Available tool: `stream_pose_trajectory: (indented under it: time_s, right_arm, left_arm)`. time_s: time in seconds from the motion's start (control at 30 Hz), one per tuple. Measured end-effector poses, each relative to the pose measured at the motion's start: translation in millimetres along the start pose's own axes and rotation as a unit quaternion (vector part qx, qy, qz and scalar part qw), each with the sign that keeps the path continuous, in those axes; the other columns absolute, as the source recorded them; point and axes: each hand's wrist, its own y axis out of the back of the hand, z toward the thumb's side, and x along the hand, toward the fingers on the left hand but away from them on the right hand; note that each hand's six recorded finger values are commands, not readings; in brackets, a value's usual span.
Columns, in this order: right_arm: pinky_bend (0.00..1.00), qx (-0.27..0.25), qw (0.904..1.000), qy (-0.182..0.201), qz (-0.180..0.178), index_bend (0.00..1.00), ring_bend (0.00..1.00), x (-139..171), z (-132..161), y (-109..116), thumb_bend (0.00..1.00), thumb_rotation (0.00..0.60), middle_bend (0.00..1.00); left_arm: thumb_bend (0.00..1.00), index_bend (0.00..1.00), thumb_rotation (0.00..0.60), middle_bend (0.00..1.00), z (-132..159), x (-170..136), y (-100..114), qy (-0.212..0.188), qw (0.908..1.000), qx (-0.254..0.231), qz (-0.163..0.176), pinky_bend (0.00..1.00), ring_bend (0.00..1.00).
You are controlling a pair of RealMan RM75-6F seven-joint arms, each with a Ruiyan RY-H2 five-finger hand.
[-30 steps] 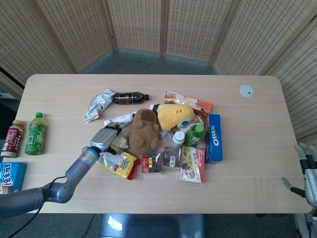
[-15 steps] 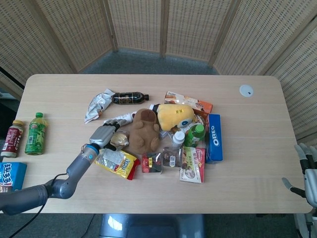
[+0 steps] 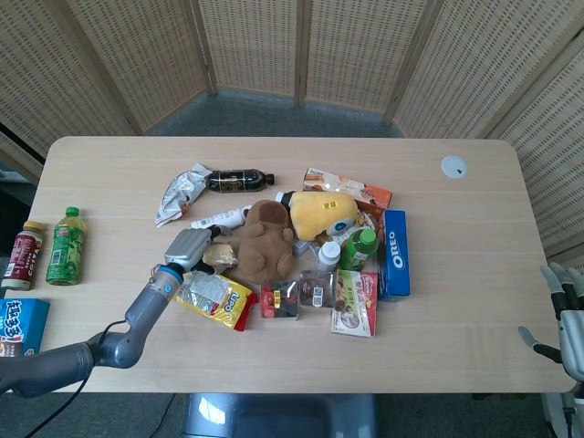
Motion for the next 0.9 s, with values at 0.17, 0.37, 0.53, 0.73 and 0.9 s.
stream_pose_trajectory:
  time_s: [0.17,0.37,0.53,0.73,0.9]
  right_arm:
    - [0.0,-0.001,1.0,0.001,0.0,0.0,0.0,-0.2,0.4,-0.3,0.2,0.581,0.02]
    - [0.0,-0.002,1.0,0.004,0.001,0.0,0.0,-2.1,2.1,-1.3,0.2,0.584,0.02]
    - [0.0,-0.004,0.9999,0.011,0.002,0.0,0.0,-5.1,5.7,-2.8,0.2,0.587,0.02]
    - [0.0,-0.011,0.9997,0.021,0.005,0.0,0.0,-8.8,11.1,-7.2,0.2,0.589,0.02]
    - [0.0,-0.017,0.9994,0.029,0.006,0.0,0.0,-10.0,15.4,-11.0,0.2,0.586,0.02]
  left_arm:
    - [0.3,0.33,0.6,0.41,-0.4,-2.0,5.1,-0.002,1.0,-0.004,0.007,0.47,0.59]
    - [0.29,0.34,0.6,0.45,-1.3,-9.9,16.8,-0.008,0.9998,-0.001,0.018,0.48,0.61]
    - [0.29,0.34,0.6,0.45,0.4,-23.2,36.6,-0.018,0.9992,-0.003,0.035,0.48,0.61]
    - [0.29,0.34,0.6,0.45,9.4,-48.1,73.9,-0.038,0.9969,-0.015,0.067,0.48,0.61]
    - [0.29,0.34,0.6,0.45,23.9,-72.9,117.2,-0.058,0.9925,-0.022,0.105,0.48,0.61]
